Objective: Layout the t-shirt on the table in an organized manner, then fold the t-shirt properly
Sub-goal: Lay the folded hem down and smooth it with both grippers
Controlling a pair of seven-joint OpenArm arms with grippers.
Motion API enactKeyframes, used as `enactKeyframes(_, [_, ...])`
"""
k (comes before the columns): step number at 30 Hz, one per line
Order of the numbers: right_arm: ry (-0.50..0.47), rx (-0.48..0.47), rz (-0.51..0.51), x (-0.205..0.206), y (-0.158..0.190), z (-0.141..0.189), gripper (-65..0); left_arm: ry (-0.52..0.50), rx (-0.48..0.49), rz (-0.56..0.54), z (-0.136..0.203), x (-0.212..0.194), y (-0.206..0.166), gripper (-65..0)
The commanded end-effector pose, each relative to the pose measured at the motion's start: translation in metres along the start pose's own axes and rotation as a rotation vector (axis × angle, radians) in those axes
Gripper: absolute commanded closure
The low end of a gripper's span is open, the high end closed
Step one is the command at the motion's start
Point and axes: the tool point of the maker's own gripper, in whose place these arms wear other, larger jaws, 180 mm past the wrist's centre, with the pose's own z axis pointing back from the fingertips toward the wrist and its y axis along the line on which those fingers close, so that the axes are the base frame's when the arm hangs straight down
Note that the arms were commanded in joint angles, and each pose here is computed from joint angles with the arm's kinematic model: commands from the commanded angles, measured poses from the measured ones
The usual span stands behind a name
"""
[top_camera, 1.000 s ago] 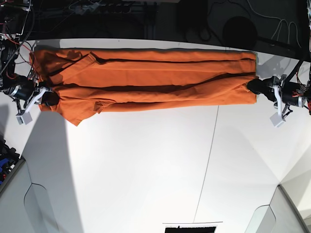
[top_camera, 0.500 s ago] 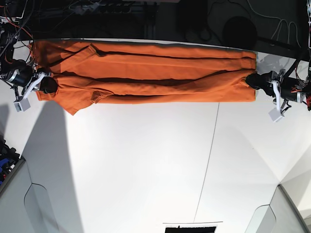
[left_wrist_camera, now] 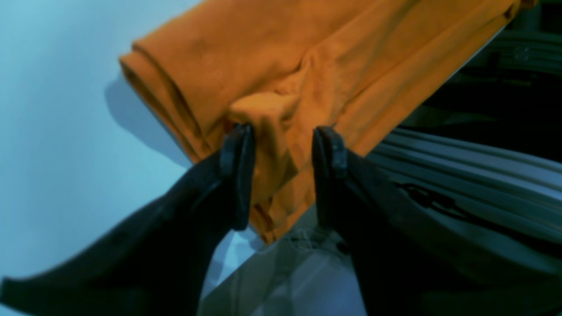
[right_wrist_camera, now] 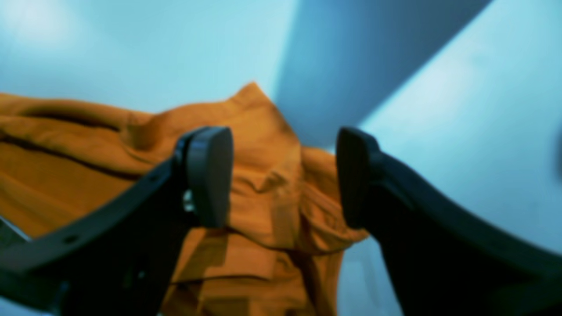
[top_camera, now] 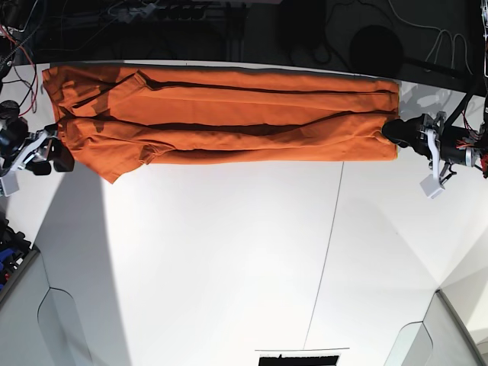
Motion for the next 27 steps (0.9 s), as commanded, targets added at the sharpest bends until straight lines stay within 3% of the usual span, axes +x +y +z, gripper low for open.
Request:
enactKeyframes(1, [-0.032, -0.01, 0.021, 0.013, -0.003, 0.008, -36.9, -0.043, 0.013, -0.035, 0.015, 0.016, -0.001, -24.7])
enactKeyframes(4, [-0.015, -0.008, 0.024, 0.004, 0.0, 0.012, -36.4, -0.049, 0.017, -0.044, 0.018, 0.018, -0.002, -24.7])
enactKeyframes(5, [-0.001, -0.004, 0.028, 0.0, 0.002, 0.013, -32.5, -0.048, 0.019, -0.044, 0.019, 0.018, -0.001, -24.7])
enactKeyframes(6, [0.015, 0.005, 0.033, -0.005, 0.006, 0.015, -24.7, -0.047, 0.02, -0.044, 0.019, 0.018, -0.001, -24.7])
enactKeyframes(8, [0.047, 0.022, 0.05, -0.016, 0.017, 0.022, 0.0, -0.045, 0.023, -0.047, 0.02, 0.018, -0.001, -24.7])
enactKeyframes(13, [0.109, 0.031, 0.088, -0.047, 0.034, 0.036, 0.0, -0.045, 0.024, -0.058, 0.02, 0.019, -0.003, -24.7])
enactKeyframes(27, [0.204, 0.075, -0.059, -0.112, 0.039, 0.016, 0.0, -0.057, -0.009, -0.064, 0.009, 0.022, -0.011, -24.6])
